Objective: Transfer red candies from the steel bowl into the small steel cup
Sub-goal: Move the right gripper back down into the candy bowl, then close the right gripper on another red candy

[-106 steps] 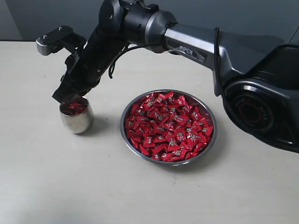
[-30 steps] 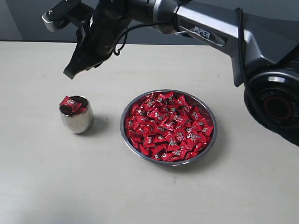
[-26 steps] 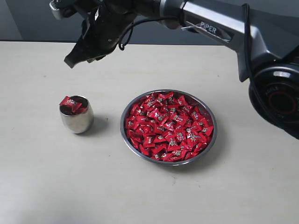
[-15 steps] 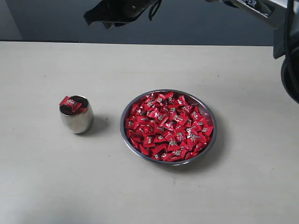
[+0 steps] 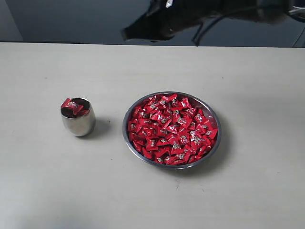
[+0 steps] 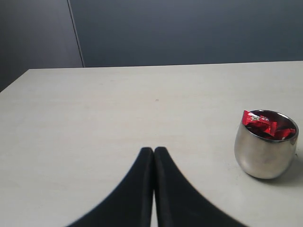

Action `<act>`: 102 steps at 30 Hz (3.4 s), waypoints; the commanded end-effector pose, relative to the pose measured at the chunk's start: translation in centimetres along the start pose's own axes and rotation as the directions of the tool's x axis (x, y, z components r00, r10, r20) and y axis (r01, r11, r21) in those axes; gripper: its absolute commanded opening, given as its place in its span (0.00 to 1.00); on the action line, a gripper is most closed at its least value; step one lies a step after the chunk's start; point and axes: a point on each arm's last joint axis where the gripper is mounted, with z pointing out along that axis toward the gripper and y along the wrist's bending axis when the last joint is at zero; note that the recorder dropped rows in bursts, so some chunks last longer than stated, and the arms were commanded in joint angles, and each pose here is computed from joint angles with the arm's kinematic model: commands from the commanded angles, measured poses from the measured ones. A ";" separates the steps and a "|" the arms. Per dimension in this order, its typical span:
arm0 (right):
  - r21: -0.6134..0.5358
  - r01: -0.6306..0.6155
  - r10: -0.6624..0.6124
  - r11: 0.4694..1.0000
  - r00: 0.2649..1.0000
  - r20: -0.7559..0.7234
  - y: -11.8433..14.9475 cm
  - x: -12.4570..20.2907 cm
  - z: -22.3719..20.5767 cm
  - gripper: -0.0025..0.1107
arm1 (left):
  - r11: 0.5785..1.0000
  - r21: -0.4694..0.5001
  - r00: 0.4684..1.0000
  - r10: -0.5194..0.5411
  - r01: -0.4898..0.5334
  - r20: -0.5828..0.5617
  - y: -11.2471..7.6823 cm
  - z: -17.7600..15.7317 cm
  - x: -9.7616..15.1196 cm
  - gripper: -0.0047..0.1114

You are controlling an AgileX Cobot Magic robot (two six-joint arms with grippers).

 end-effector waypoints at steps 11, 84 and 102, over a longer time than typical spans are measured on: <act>0.122 0.004 0.029 0.993 0.962 -0.271 -7.1 10.4 -5.1 0.01 | 1.000 -0.001 1.000 -0.002 0.002 0.002 0.0 0.0 0.1 0.04; -0.272 0.247 -0.363 0.930 0.737 -0.570 0.9 12.6 7.1 0.02 | 1.000 -0.001 1.000 -0.002 0.002 0.002 0.0 0.0 0.1 0.04; -0.208 0.316 -0.378 0.926 0.780 -0.499 0.6 8.2 2.8 0.01 | 1.000 -0.001 1.000 -0.002 0.002 0.002 0.0 0.0 0.1 0.04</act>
